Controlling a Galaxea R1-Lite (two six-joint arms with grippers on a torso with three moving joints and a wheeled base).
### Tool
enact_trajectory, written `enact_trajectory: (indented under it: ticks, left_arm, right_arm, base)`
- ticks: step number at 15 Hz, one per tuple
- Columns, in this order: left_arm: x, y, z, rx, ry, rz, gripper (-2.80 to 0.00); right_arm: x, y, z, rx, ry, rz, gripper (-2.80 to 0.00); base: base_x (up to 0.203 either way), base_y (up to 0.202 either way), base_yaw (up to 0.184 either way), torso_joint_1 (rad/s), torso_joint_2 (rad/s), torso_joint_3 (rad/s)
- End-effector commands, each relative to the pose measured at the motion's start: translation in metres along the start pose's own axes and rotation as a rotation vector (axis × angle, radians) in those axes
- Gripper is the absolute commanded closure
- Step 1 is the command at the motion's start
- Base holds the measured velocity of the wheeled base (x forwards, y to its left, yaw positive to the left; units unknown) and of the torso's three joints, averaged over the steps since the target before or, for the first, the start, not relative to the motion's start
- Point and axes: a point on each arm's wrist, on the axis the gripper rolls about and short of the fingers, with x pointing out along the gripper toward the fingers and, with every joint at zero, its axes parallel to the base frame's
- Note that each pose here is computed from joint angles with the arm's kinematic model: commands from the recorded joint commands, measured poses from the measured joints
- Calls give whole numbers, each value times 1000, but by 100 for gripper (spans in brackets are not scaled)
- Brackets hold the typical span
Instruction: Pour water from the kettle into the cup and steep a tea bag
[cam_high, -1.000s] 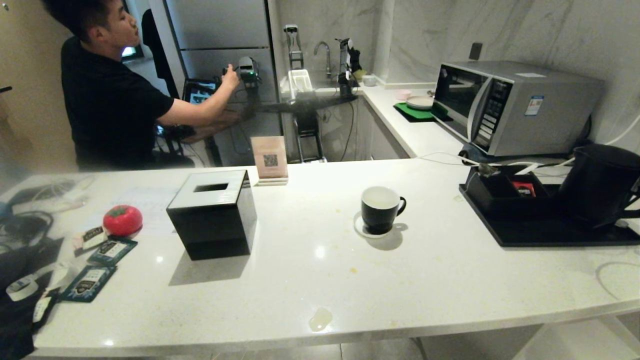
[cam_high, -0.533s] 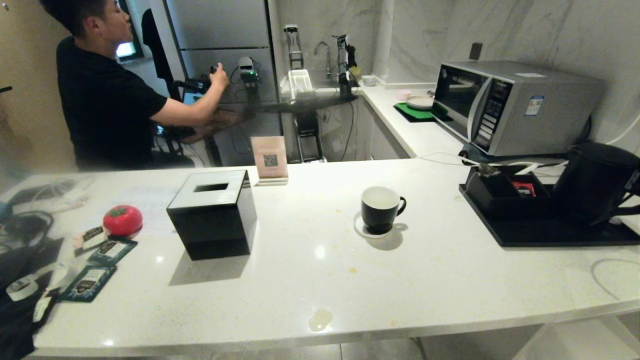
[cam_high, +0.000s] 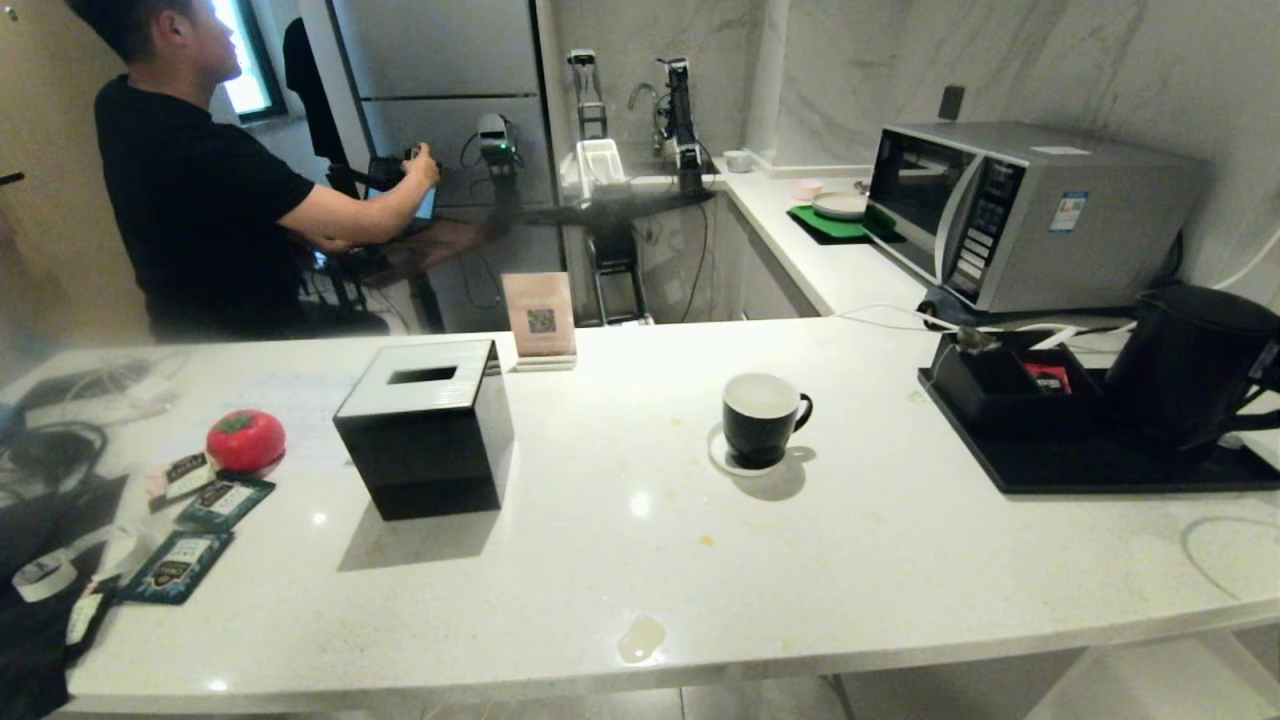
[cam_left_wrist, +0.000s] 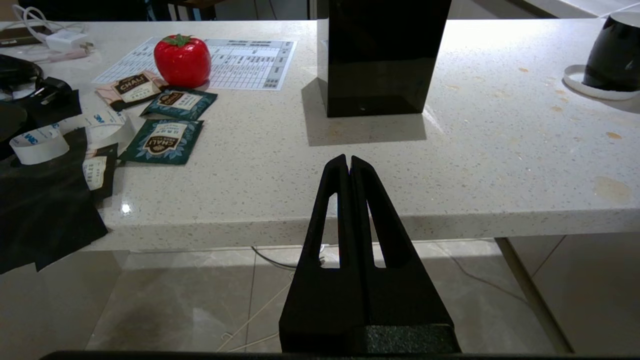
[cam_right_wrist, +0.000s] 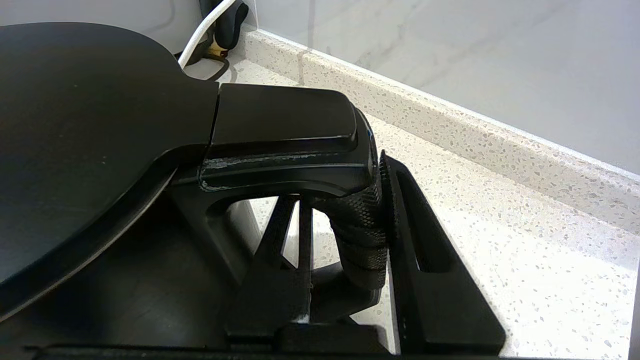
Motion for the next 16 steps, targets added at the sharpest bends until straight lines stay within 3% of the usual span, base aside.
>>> enact_trajectory:
  ticks: [1, 16]
  left_arm:
    - [0, 0, 0, 0, 2, 1, 0]
    - [0, 0, 0, 0, 2, -1, 0]
  right_arm:
    - [0, 0, -1, 0, 1, -2, -280]
    - [-19, -7, -14, -22, 65, -8, -280]
  base:
    - [0, 0, 0, 0, 0, 0]
    - [0, 0, 0, 0, 0, 0]
